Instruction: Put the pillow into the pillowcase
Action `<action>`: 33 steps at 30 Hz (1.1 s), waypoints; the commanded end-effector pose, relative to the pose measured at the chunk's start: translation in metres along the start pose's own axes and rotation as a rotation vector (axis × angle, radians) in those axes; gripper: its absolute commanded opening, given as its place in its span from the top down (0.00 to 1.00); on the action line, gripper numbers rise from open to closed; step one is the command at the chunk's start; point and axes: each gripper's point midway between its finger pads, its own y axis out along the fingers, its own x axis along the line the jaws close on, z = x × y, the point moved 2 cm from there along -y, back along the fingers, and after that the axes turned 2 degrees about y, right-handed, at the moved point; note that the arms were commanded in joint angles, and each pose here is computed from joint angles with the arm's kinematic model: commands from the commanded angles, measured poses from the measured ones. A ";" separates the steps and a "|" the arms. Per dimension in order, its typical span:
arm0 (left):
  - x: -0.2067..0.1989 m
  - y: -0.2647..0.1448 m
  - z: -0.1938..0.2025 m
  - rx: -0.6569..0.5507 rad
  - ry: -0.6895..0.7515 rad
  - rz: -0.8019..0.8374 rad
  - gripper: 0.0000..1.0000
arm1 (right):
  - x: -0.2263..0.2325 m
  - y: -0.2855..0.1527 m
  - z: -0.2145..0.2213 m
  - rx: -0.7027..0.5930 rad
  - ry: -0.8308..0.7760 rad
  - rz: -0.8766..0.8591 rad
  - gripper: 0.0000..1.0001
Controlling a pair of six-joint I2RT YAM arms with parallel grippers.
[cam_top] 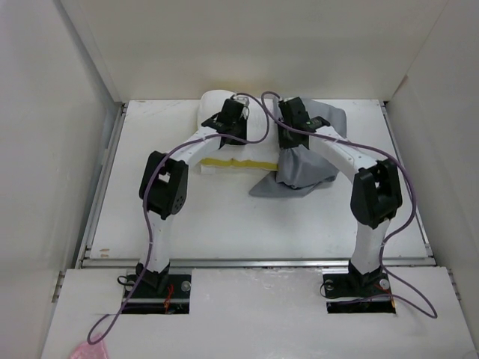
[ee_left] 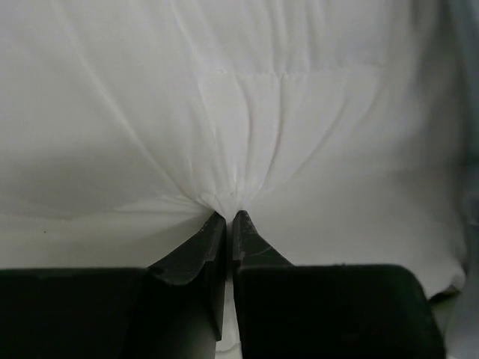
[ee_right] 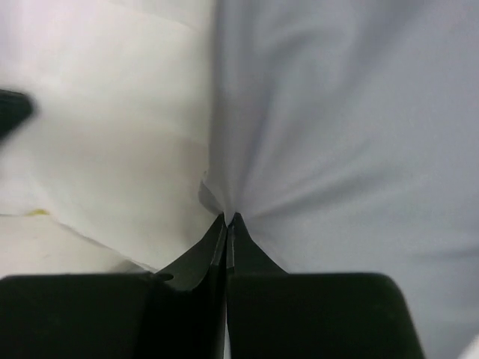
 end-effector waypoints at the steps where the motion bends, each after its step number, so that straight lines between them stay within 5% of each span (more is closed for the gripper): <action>1: -0.075 -0.088 -0.060 -0.194 0.076 0.276 1.00 | 0.054 -0.049 -0.051 -0.163 -0.068 -0.269 1.00; 6: -0.124 -0.166 -0.093 -0.365 0.131 0.437 1.00 | 0.112 -0.100 -0.101 -0.274 -0.154 -0.641 1.00; 9: -0.137 -0.208 -0.115 -0.467 0.131 0.496 1.00 | 0.129 -0.112 -0.111 -0.283 -0.214 -0.725 1.00; 15: -0.134 -0.250 -0.143 -0.622 0.018 0.394 1.00 | 0.159 -0.193 -0.153 -0.424 -0.319 -0.967 1.00; 19: -0.125 -0.230 -0.131 -0.611 -0.044 0.293 1.00 | 0.155 -0.242 -0.150 -0.474 -0.399 -1.169 1.00; 25: -0.121 -0.163 -0.078 -0.455 -0.108 0.235 1.00 | 0.146 -0.236 -0.124 -0.399 -0.392 -1.257 1.00; 28: -0.112 -0.125 -0.050 -0.393 -0.165 0.194 1.00 | 0.144 -0.208 -0.108 -0.297 -0.338 -1.290 1.00; 31: -0.104 -0.095 -0.026 -0.335 -0.193 0.160 1.00 | 0.130 -0.149 -0.089 -0.192 -0.221 -1.101 0.98; 33: -0.094 -0.077 -0.007 -0.277 -0.195 0.095 1.00 | 0.122 -0.120 -0.071 -0.135 -0.187 -1.009 0.78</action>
